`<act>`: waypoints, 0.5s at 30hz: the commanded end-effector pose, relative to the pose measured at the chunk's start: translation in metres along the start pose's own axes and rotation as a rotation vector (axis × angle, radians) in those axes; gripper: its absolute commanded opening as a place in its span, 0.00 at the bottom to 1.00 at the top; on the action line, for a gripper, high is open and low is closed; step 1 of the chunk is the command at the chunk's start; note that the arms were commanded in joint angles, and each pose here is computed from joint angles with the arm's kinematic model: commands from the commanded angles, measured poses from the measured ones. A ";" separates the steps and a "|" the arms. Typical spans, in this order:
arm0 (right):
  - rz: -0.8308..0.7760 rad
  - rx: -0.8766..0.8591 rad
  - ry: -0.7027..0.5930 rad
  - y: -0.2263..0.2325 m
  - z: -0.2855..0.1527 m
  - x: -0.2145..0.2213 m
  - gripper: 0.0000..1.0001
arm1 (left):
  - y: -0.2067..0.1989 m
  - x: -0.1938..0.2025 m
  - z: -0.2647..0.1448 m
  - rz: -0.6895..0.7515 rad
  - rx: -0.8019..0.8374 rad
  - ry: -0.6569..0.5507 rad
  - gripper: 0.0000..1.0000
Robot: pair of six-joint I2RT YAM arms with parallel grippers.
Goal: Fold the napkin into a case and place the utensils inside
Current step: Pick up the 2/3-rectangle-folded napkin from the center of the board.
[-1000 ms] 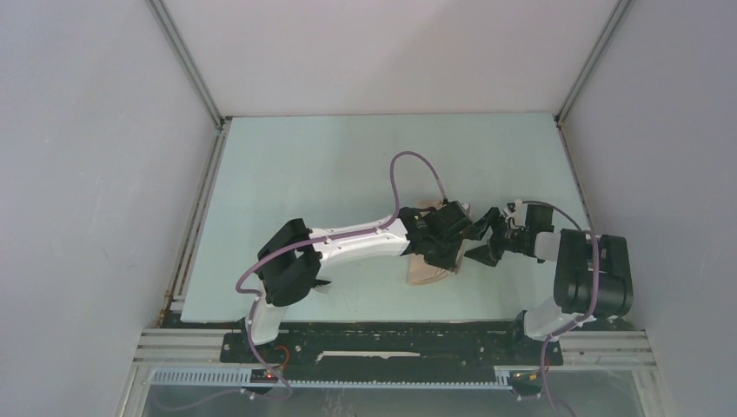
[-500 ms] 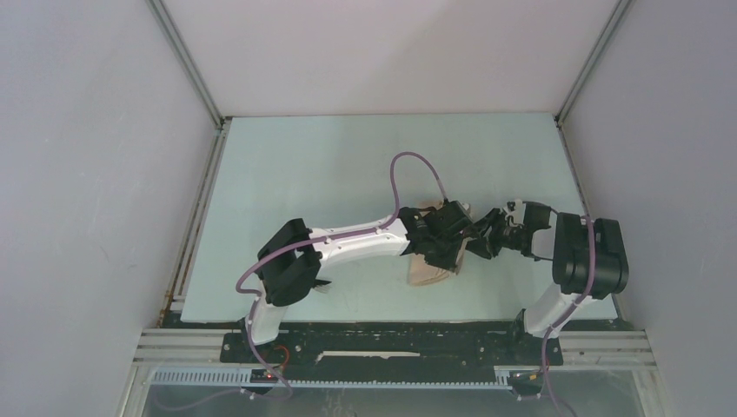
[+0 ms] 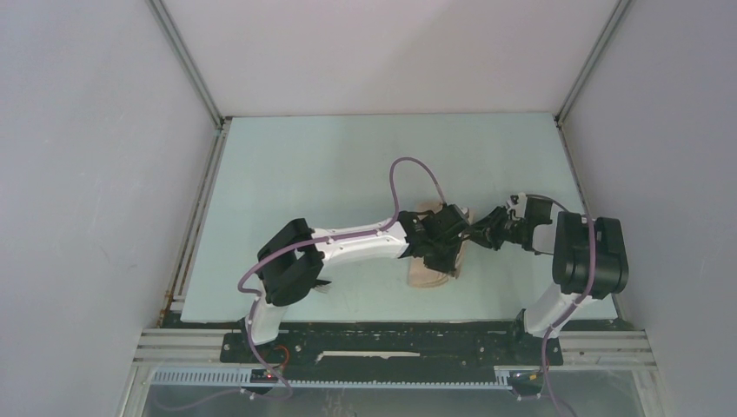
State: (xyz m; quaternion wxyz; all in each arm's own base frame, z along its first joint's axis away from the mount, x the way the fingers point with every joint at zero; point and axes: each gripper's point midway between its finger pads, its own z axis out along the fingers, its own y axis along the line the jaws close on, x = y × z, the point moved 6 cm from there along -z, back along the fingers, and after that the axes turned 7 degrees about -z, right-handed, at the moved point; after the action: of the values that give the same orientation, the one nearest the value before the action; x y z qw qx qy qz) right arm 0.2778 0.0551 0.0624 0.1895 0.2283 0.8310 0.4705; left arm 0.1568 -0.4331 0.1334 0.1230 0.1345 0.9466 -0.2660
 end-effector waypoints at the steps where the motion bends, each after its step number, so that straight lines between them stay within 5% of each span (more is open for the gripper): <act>1: -0.121 0.042 -0.037 0.016 0.000 -0.013 0.23 | -0.013 -0.004 -0.015 -0.023 0.098 -0.019 0.00; 5: -0.195 0.154 -0.009 0.026 0.003 -0.006 0.00 | -0.010 0.001 -0.010 -0.054 0.147 0.000 0.00; 15: -0.356 0.362 0.031 0.057 0.006 0.012 0.00 | 0.001 0.009 -0.008 -0.084 0.271 -0.048 0.00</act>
State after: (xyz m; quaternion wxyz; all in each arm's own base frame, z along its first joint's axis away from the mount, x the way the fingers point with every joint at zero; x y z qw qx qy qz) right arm 0.2831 0.0885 0.0981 0.2075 0.1268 0.9090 0.3385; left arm 0.1497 -0.4180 0.1025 0.0967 0.1024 0.9364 -0.3215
